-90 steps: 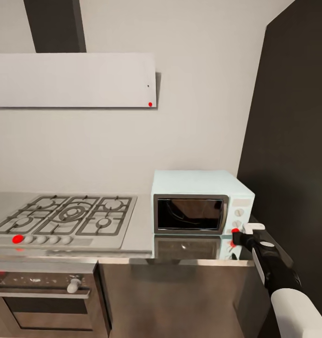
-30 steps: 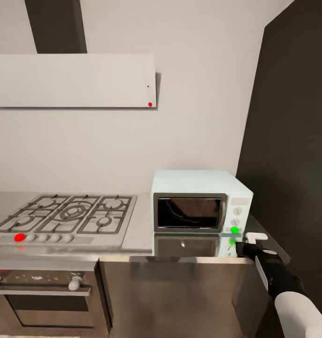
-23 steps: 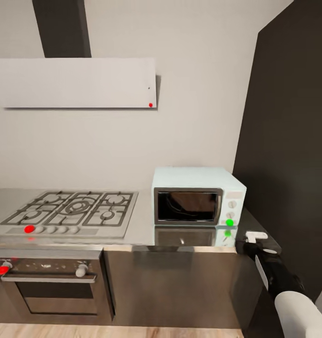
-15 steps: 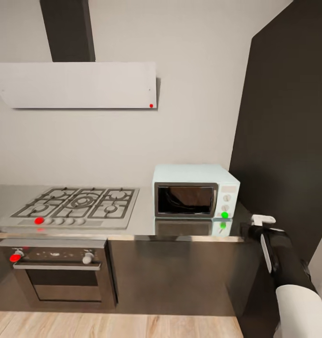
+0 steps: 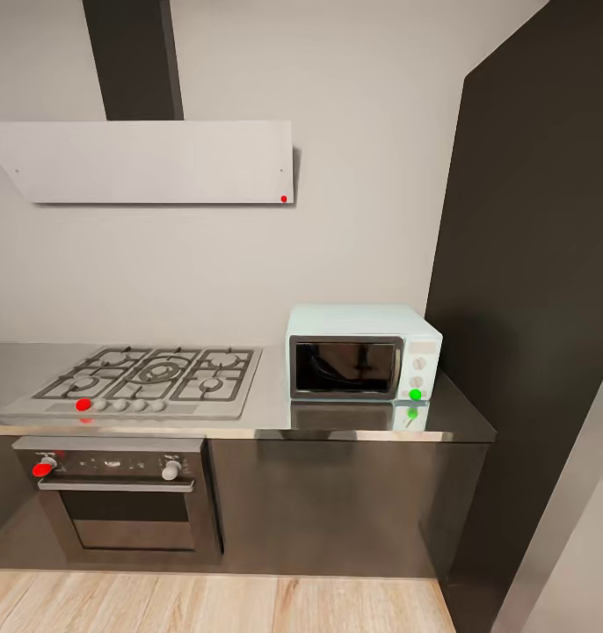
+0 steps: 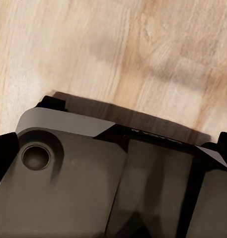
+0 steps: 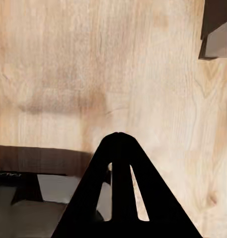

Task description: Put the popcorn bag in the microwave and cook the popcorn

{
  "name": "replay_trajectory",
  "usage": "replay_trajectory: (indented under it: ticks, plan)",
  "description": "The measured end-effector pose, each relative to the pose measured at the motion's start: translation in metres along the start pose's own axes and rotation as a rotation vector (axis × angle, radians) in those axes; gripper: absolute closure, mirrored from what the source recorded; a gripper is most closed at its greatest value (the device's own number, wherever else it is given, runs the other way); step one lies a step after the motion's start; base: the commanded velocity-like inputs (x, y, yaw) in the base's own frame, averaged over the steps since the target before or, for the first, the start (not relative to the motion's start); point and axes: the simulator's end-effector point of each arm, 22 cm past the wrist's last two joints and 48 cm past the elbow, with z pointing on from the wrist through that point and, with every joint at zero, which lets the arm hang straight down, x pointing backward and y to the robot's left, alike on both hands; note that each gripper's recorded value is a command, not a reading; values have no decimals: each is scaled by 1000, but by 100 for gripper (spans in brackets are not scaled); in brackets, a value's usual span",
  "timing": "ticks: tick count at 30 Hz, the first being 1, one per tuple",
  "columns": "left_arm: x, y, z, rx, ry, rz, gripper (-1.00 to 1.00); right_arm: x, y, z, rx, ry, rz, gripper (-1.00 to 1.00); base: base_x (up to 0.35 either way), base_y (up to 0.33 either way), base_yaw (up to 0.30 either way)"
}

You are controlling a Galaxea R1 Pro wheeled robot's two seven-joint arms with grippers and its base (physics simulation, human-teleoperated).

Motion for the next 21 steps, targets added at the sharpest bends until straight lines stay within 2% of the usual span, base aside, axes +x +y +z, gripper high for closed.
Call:
replay_trajectory:
  ticks: [1,2,6,18,21]
  plan:
    - [0,0,0,0,0,-1,-100,51,6,2,-8,51,1,100,0,0,0]
    - [0,0,0,0,0,-1,-100,77,9,2,-12,78,3,100,0,0,0]
    - [0,0,0,0,0,-4,-100,134,12,-2,-16,144,12,100,0,0,-27]
    - [-2,-1,0,2,-6,-3,-100,141,11,-3,-14,149,15,100,0,0,-248]
    - [-2,-1,0,2,-6,-3,-100,141,11,-3,-14,149,14,100,0,0,-66]
